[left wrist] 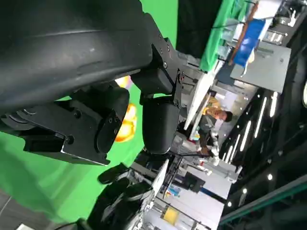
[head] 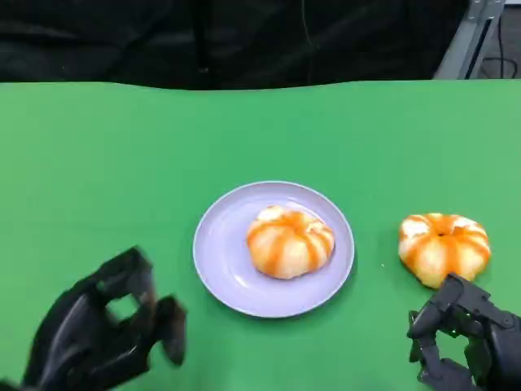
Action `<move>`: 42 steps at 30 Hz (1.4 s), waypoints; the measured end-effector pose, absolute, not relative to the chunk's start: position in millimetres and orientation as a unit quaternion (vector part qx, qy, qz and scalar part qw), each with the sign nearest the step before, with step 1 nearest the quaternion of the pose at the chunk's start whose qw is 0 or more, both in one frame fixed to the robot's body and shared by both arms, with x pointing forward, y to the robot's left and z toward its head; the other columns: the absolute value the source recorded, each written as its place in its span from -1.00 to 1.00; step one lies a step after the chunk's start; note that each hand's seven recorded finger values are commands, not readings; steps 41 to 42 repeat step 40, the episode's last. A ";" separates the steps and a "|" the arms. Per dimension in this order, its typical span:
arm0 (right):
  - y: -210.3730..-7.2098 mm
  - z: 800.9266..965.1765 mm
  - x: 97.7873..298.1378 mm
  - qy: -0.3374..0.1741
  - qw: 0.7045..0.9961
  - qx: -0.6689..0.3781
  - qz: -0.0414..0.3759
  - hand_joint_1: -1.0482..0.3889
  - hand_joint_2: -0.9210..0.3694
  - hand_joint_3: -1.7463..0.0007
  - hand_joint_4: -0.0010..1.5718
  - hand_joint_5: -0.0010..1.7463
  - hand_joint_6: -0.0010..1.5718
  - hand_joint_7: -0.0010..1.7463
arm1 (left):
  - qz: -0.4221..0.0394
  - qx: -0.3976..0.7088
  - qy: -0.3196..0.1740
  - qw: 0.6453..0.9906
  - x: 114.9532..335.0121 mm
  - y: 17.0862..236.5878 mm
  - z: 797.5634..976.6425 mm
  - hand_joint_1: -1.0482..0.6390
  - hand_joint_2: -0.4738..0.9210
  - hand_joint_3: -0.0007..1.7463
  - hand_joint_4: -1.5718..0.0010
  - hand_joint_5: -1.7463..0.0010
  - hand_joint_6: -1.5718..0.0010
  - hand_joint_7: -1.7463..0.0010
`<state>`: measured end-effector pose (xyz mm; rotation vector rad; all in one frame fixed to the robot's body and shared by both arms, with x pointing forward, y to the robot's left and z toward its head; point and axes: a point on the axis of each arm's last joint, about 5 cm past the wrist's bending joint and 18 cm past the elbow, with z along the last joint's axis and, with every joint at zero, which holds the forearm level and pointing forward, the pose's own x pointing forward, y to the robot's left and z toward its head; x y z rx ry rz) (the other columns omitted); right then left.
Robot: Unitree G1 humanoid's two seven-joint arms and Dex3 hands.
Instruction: Grasp the bread from the table and place it into the plate.
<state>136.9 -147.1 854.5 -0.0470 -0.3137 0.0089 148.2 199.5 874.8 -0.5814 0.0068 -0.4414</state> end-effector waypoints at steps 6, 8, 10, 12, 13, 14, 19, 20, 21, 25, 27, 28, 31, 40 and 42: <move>-147.0 855.1 137.7 -0.157 0.987 -0.023 0.005 0.28 -0.68 0.03 0.05 1.00 -0.11 0.84 | -0.195 -0.279 0.005 0.940 137.2 208.6 870.3 0.20 0.43 0.71 -0.15 -1.00 0.07 -1.00; -147.9 855.1 137.6 -0.157 0.987 -0.025 0.005 0.27 -0.69 0.04 0.04 1.00 -0.11 0.84 | -0.187 -0.277 0.000 0.943 137.1 210.0 868.9 0.19 0.43 0.66 -0.13 -1.00 0.10 -1.00; -149.6 855.0 137.5 -0.156 0.987 -0.028 0.005 0.27 -0.71 0.08 0.04 1.00 -0.11 0.84 | -0.183 -0.280 -0.004 0.942 137.9 209.2 866.5 0.18 0.44 0.63 -0.12 -1.00 0.11 -1.00; -150.4 855.0 137.5 -0.156 0.987 -0.029 0.007 0.27 -0.72 0.10 0.04 1.00 -0.11 0.84 | -0.184 -0.283 -0.007 0.941 138.0 208.4 863.9 0.17 0.45 0.62 -0.12 -1.00 0.11 -1.00; -150.7 855.0 137.5 -0.156 0.987 -0.030 0.008 0.27 -0.73 0.11 0.04 1.00 -0.11 0.84 | -0.186 -0.284 -0.007 0.941 137.8 208.2 863.0 0.17 0.45 0.61 -0.12 -1.00 0.11 -1.00; -150.9 855.0 137.5 -0.156 0.987 -0.030 0.008 0.28 -0.74 0.11 0.04 1.00 -0.12 0.84 | -0.187 -0.284 -0.008 0.940 137.8 208.1 862.5 0.16 0.45 0.60 -0.12 -1.00 0.11 -1.00; -151.2 854.7 136.7 -0.156 0.987 -0.029 0.008 0.26 -0.74 0.13 0.04 1.00 -0.11 0.84 | -0.181 -0.280 -0.017 0.943 138.1 208.5 862.1 0.16 0.46 0.57 -0.11 -1.00 0.11 -1.00; -151.2 854.5 136.4 -0.155 0.987 -0.030 0.008 0.26 -0.75 0.13 0.04 1.00 -0.11 0.84 | -0.181 -0.277 -0.017 0.944 138.3 208.7 862.2 0.16 0.46 0.57 -0.11 -1.00 0.11 -1.00; -151.2 854.5 136.3 -0.155 0.987 -0.030 0.008 0.26 -0.75 0.13 0.04 1.00 -0.11 0.84 | -0.182 -0.275 -0.017 0.944 138.5 208.8 862.3 0.16 0.46 0.56 -0.11 -1.00 0.11 -1.00; -151.2 854.5 136.3 -0.155 0.987 -0.030 0.008 0.26 -0.75 0.13 0.04 1.00 -0.12 0.84 | -0.182 -0.275 -0.017 0.944 138.8 208.7 861.9 0.17 0.48 0.56 -0.11 -1.00 0.11 -1.00; -151.1 854.4 136.3 -0.155 0.987 -0.030 0.008 0.26 -0.75 0.13 0.03 1.00 -0.11 0.84 | -0.180 -0.276 -0.016 0.944 138.7 209.2 861.2 0.18 0.48 0.56 -0.11 -1.00 0.11 -1.00; -150.9 854.4 136.2 -0.155 0.987 -0.030 0.009 0.26 -0.75 0.12 0.03 1.00 -0.11 0.84 | -0.178 -0.276 -0.016 0.944 138.5 209.7 860.9 0.18 0.48 0.56 -0.11 -1.00 0.11 -1.00; -150.7 854.2 135.9 -0.154 0.988 -0.030 0.009 0.26 -0.75 0.12 0.04 1.00 -0.11 0.84 | -0.175 -0.276 -0.017 0.945 138.5 210.9 860.7 0.19 0.47 0.58 -0.11 -1.00 0.11 -1.00; -150.7 854.3 135.7 -0.155 0.987 -0.029 0.009 0.28 -0.73 0.10 0.05 1.00 -0.11 0.84 | -0.172 -0.277 -0.019 0.945 138.4 209.6 860.1 0.21 0.47 0.59 -0.11 -1.00 0.11 -1.00; -150.7 854.3 135.7 -0.155 0.987 -0.029 0.009 0.28 -0.73 0.10 0.05 1.00 -0.11 0.84 | -0.172 -0.277 -0.019 0.945 138.4 209.6 860.1 0.21 0.47 0.59 -0.11 -1.00 0.11 -1.00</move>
